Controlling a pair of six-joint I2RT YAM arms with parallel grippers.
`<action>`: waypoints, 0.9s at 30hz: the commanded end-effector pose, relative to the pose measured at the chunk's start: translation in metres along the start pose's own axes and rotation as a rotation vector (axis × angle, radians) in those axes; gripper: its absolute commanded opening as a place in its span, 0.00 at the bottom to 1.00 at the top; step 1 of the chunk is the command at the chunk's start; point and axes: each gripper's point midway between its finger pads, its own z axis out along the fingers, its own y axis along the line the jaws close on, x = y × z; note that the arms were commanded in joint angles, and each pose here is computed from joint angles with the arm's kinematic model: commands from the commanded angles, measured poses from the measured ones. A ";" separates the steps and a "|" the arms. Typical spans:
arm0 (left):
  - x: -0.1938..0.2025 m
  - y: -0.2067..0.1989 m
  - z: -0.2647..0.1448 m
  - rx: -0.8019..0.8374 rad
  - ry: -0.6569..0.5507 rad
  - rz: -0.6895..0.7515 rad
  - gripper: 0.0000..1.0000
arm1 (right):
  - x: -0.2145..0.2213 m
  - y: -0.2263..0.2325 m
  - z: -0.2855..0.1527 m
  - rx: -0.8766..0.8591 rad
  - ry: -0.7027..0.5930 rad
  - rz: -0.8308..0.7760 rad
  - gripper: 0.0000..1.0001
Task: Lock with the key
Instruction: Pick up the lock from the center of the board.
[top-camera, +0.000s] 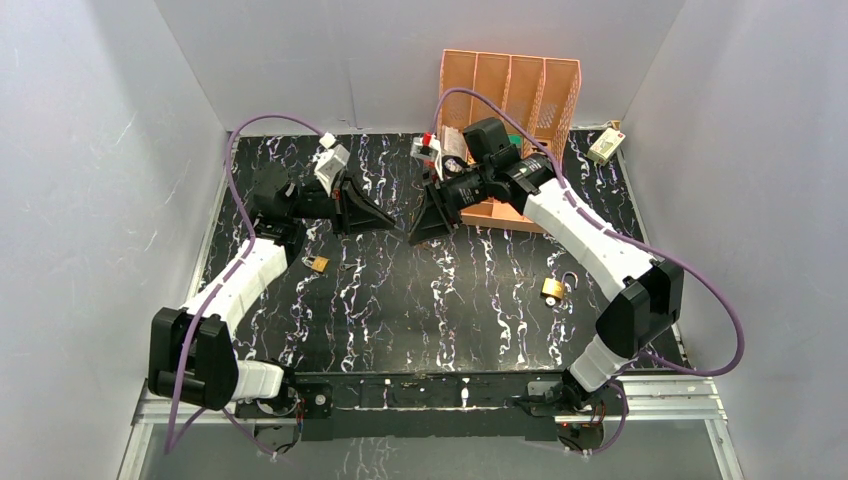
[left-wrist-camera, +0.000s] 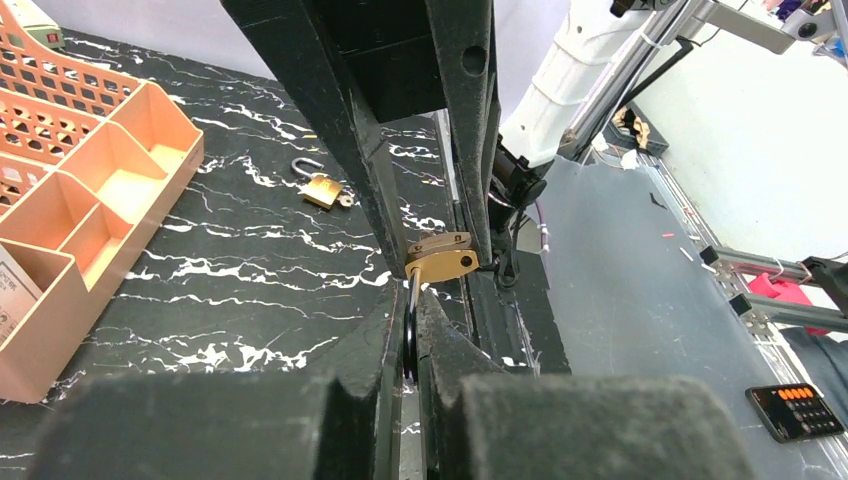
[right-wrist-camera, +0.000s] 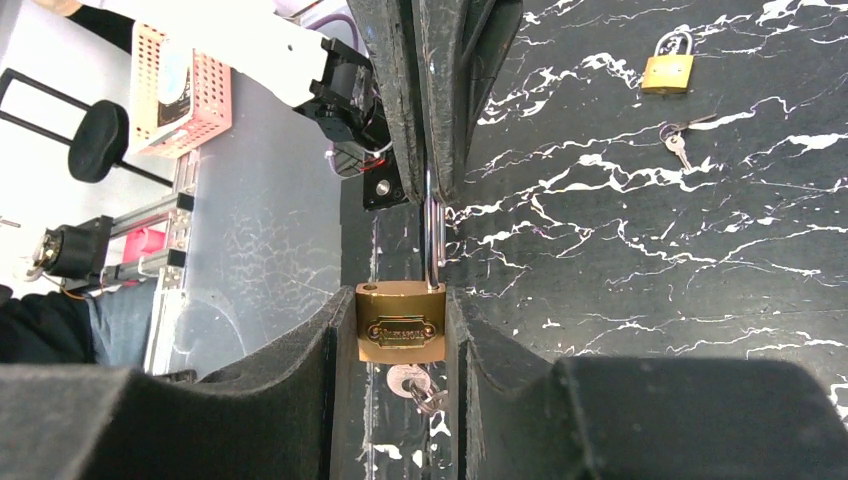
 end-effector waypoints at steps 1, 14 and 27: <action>-0.012 -0.011 0.002 0.037 0.006 0.062 0.00 | -0.027 0.012 -0.008 0.005 -0.048 -0.105 0.07; -0.042 0.000 0.004 -0.079 -0.079 0.111 0.00 | -0.065 0.016 -0.037 0.196 -0.135 -0.280 0.95; -0.103 0.000 -0.003 -0.217 -0.352 0.206 0.00 | -0.095 0.053 -0.102 0.334 -0.650 -0.743 0.98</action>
